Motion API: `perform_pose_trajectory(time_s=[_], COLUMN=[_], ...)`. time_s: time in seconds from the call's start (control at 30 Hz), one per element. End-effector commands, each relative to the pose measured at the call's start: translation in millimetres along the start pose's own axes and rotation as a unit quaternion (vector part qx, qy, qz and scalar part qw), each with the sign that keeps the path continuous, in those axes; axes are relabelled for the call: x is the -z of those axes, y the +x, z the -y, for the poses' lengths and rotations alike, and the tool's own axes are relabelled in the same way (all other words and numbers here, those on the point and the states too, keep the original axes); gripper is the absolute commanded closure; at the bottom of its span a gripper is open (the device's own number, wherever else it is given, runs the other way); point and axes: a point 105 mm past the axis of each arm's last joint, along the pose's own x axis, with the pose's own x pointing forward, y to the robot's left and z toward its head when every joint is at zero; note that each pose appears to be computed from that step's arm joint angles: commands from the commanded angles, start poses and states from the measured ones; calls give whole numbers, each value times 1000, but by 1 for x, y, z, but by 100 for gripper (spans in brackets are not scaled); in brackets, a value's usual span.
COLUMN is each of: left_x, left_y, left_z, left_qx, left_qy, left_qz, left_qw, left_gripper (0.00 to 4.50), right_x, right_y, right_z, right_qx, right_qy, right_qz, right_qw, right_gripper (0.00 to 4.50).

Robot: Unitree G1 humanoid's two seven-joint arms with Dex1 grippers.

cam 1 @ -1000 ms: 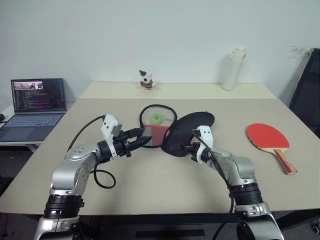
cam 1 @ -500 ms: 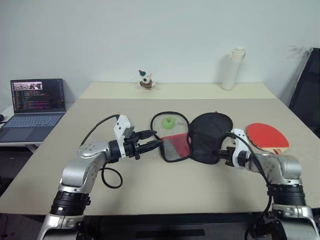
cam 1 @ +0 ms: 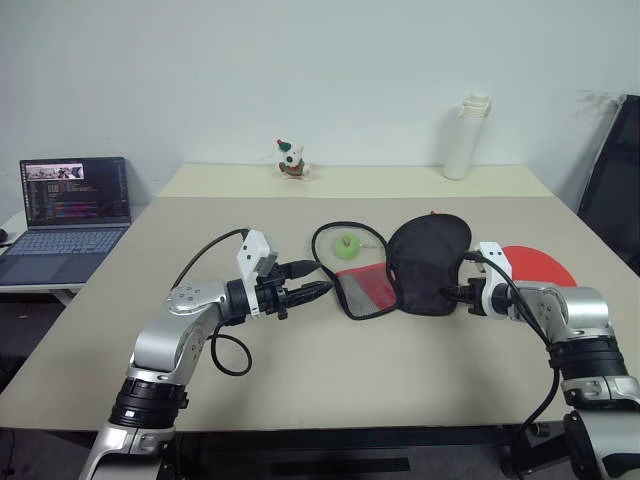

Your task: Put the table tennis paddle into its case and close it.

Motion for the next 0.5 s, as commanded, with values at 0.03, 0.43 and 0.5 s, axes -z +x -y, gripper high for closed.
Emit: perform_pose_trajectory(time_s=[0.03, 0.43, 0.5], left_x=[-12, -17, -17], left_y=[0, -1, 3], left_z=[4, 2, 3], left_qx=[8, 13, 23], left_qy=[19, 22, 27], left_qz=[17, 19, 18], left_qw=[1000, 999, 999], left_gripper=[192, 192, 192], right_x=[-22, -59, -49], right_y=[-9, -75, -91], right_z=[10, 58, 81], right_qx=[24, 118, 175], right_qy=[-39, -66, -64], right_qz=[31, 142, 136], right_qw=[998, 981, 973], right_gripper=[252, 80, 22])
